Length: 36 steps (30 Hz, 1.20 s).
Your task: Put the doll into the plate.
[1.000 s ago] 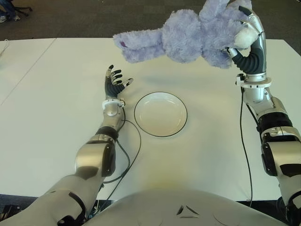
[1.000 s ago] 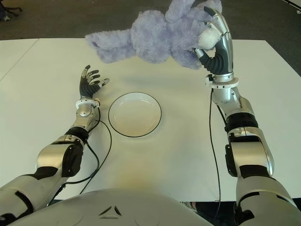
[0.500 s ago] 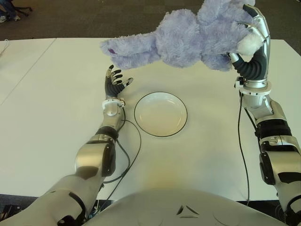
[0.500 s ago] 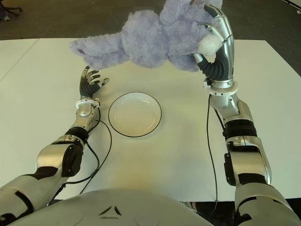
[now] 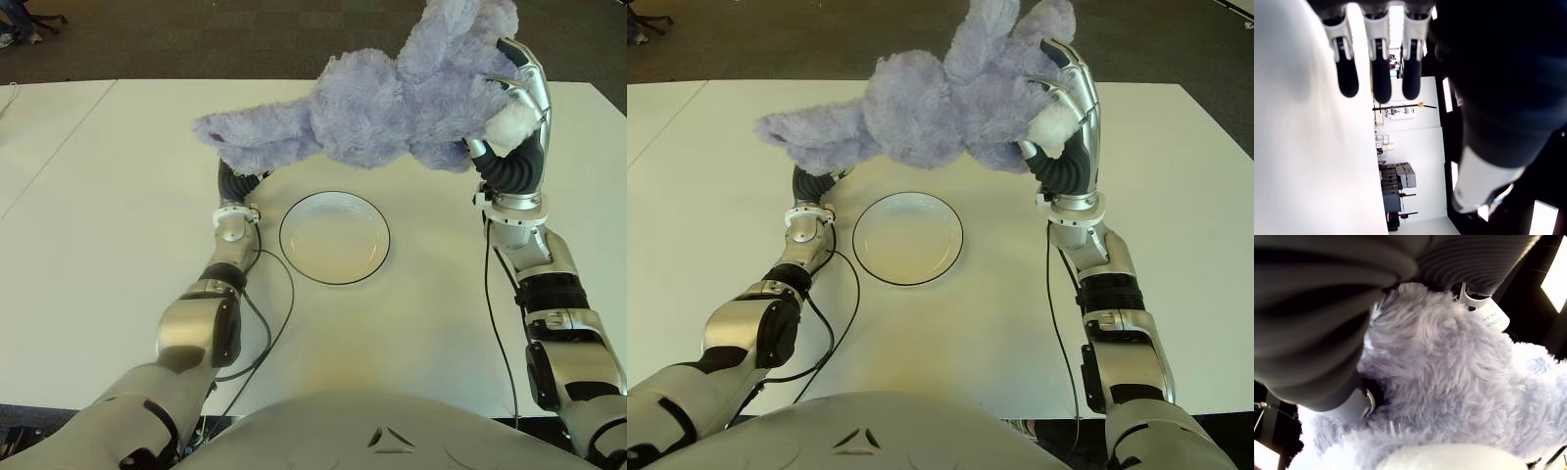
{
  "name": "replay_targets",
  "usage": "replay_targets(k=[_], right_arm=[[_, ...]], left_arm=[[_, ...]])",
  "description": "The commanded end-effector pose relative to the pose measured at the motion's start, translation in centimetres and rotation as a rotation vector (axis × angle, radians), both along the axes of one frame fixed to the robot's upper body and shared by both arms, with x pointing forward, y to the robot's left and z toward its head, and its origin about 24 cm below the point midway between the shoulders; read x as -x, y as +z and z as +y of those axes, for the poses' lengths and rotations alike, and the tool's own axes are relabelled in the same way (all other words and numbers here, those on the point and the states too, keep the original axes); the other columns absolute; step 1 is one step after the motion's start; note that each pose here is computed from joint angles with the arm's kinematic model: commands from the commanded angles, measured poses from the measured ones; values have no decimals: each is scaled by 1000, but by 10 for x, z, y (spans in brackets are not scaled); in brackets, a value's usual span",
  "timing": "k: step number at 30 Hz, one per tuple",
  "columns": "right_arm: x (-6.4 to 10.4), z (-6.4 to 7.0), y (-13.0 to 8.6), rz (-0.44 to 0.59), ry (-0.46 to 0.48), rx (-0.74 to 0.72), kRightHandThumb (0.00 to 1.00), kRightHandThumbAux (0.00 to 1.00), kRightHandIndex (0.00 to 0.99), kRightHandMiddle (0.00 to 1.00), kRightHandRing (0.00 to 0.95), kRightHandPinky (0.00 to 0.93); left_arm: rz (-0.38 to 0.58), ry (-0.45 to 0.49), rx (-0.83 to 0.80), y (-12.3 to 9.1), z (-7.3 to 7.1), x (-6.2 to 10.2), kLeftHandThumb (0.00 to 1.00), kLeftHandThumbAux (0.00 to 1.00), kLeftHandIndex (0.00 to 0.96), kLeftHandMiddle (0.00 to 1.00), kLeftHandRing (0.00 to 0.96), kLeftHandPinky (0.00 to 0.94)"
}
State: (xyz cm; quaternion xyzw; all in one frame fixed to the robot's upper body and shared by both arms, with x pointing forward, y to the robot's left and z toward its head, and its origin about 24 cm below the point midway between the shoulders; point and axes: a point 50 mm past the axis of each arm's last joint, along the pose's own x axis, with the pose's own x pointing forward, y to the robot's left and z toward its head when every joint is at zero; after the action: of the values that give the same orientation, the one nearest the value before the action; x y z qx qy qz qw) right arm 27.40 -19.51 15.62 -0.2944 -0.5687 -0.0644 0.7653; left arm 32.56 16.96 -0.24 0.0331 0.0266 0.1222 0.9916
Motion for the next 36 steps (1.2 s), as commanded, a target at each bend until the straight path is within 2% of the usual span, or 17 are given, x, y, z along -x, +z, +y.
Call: replay_targets(k=[1, 5, 8, 10, 14, 22, 28, 36], right_arm=[[10, 25, -7, -37, 50, -65, 704, 719, 441, 774, 779, 781], [13, 46, -17, -13, 93, -69, 704, 720, 440, 784, 788, 796], [13, 48, -19, 1, 106, -72, 703, 719, 440, 801, 803, 821], [11, 52, -30, 79, 180, -73, 702, 719, 438, 833, 831, 851], [9, 56, -42, 199, 317, -32, 704, 718, 438, 854, 848, 855], [10, 61, -48, 318, 456, 27, 706, 717, 438, 862, 857, 856], [11, 71, -48, 314, 514, 54, 705, 719, 438, 857, 861, 857], [11, 82, -51, 322, 534, 63, 704, 720, 438, 855, 860, 846]], left_arm=[[456, 6, 81, -92, -13, 80, 0, 865, 105, 268, 290, 299], [455, 6, 80, -92, -13, 80, 0, 858, 106, 267, 289, 287], [454, 4, 81, -92, -14, 79, 1, 868, 112, 268, 286, 291], [456, 6, 78, -92, -13, 79, 7, 874, 112, 265, 284, 288], [453, 7, 81, -92, -13, 79, 15, 884, 113, 264, 283, 297], [450, 6, 81, -92, -15, 79, 21, 896, 109, 262, 281, 293], [451, 4, 74, -91, -15, 79, 1, 875, 109, 266, 288, 297], [468, 2, 57, -92, -15, 79, 0, 868, 108, 258, 278, 286]])
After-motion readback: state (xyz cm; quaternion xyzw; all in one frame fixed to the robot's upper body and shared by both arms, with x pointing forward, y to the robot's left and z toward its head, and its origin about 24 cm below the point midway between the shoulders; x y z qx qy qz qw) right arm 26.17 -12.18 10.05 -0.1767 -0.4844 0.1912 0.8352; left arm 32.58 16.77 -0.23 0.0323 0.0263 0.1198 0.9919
